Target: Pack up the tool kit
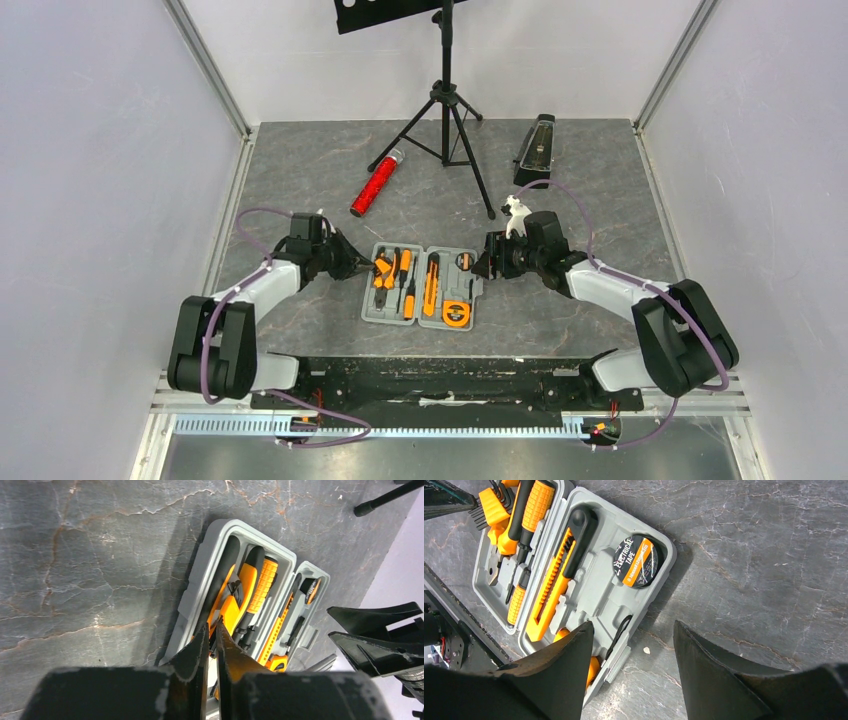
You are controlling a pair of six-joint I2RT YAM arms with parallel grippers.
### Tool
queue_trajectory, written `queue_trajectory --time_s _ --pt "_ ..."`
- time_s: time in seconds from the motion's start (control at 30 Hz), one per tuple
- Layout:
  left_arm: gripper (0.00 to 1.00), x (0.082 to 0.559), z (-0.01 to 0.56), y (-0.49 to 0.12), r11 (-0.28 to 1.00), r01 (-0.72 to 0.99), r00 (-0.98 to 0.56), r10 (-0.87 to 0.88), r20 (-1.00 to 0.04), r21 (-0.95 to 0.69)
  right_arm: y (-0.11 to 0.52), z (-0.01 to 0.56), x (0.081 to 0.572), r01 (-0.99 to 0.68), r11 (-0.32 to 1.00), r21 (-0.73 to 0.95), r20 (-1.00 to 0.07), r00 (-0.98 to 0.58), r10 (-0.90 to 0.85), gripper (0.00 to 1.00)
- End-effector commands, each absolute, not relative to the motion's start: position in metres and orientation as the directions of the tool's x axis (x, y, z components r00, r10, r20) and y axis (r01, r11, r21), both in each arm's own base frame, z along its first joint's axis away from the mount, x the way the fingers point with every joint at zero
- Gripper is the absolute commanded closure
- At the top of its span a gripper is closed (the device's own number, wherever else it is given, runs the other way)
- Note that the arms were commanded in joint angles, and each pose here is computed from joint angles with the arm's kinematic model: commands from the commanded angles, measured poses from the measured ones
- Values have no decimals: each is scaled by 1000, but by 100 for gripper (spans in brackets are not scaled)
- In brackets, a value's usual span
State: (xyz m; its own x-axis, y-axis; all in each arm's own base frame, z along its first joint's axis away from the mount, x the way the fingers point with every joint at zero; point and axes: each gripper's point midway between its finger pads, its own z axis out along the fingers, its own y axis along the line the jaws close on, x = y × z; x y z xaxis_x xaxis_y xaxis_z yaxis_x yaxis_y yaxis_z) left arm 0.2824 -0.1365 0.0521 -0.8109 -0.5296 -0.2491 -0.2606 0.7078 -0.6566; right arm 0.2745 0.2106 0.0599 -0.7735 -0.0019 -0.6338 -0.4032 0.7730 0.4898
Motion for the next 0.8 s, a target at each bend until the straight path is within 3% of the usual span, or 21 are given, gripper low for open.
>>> queue_trajectory --time_s 0.0,0.1,0.37,0.5,0.77 --pt "89 291 78 -148 667 -201 -802 -533 -271 -717 212 64 279 -417 766 490 -653 -758 6 38" --pt "98 290 80 -149 665 -190 -803 -529 -275 -723 212 63 278 -417 764 492 -650 -760 4 38" --pt "98 292 91 -152 659 -138 -799 -516 -311 -740 213 64 278 -418 763 493 -651 -759 5 38" --pt "98 297 118 -155 662 -38 -779 -489 -393 -748 212 64 278 -418 765 491 -653 -757 5 38" --pt "98 290 150 -184 632 155 -812 -357 -462 -760 213 69 280 -428 760 489 -664 -747 7 38"
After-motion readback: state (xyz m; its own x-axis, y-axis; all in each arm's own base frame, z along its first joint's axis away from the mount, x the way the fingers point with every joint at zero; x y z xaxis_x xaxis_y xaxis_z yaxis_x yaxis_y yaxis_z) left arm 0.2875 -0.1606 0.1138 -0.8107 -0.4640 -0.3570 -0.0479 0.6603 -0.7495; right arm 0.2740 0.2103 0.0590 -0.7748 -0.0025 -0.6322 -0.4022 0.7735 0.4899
